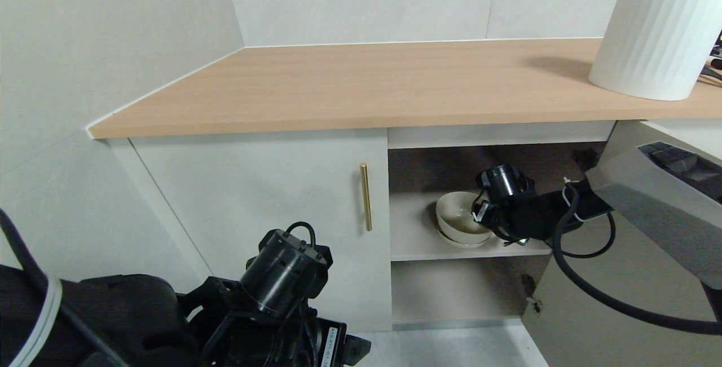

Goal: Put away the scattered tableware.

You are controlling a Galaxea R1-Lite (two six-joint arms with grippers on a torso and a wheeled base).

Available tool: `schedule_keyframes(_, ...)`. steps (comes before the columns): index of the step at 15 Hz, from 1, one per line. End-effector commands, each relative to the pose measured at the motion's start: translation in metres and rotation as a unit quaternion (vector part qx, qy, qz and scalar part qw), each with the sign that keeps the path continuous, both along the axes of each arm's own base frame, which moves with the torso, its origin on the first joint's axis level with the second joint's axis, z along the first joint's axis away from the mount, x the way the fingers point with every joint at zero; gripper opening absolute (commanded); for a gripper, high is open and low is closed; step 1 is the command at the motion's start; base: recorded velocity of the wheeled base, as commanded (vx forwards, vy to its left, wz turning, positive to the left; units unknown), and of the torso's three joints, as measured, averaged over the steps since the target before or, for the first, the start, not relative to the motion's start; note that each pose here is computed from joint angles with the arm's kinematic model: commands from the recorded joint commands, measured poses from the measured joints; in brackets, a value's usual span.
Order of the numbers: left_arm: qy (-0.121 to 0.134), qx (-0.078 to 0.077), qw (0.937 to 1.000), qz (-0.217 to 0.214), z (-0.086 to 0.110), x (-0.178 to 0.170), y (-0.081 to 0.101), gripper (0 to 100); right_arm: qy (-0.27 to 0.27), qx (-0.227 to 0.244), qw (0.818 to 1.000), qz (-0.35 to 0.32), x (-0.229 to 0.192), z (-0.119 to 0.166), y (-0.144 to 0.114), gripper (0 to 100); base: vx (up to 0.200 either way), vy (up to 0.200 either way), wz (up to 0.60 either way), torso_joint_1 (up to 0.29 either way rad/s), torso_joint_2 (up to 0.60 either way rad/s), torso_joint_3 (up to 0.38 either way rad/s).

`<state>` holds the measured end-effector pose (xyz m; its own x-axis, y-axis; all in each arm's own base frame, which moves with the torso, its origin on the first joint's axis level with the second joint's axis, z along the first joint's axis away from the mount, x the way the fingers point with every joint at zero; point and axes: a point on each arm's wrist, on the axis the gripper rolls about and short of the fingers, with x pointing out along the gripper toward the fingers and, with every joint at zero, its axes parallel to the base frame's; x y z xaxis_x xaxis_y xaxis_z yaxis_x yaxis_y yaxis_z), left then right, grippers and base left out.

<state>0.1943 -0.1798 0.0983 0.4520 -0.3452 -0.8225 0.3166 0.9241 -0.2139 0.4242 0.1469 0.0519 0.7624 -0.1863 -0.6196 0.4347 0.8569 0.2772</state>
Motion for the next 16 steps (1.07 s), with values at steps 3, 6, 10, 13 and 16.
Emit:
schedule_keyframes(3,-0.001,-0.001,1.0000,0.000,0.001,0.000,0.000,100,-0.003,0.001,1.000,0.000,-0.002,0.005,0.000,100,0.000,0.000,0.00,0.000,0.00,0.000)
schedule_keyframes(6,-0.022,-0.010,0.9996,0.010,0.012,-0.001,0.005,100,0.019,0.002,1.000,0.017,-0.017,0.020,0.002,100,0.000,0.000,0.00,0.000,0.00,0.000)
schedule_keyframes(10,-0.090,-0.055,0.9936,0.040,0.054,-0.009,0.031,100,0.046,0.026,0.995,0.084,-0.069,0.069,0.003,100,0.000,0.000,0.00,0.000,0.00,0.000)
schedule_keyframes(13,-0.147,-0.082,0.9849,0.040,0.088,-0.032,0.055,100,0.066,0.023,0.983,0.170,-0.133,0.112,-0.005,100,0.000,0.000,0.00,0.000,0.00,0.000)
schedule_keyframes(16,-0.185,-0.074,0.9785,0.055,0.098,-0.050,0.086,100,0.031,0.006,0.965,0.260,-0.215,0.161,-0.020,100,0.000,0.000,0.00,0.000,0.00,0.000)
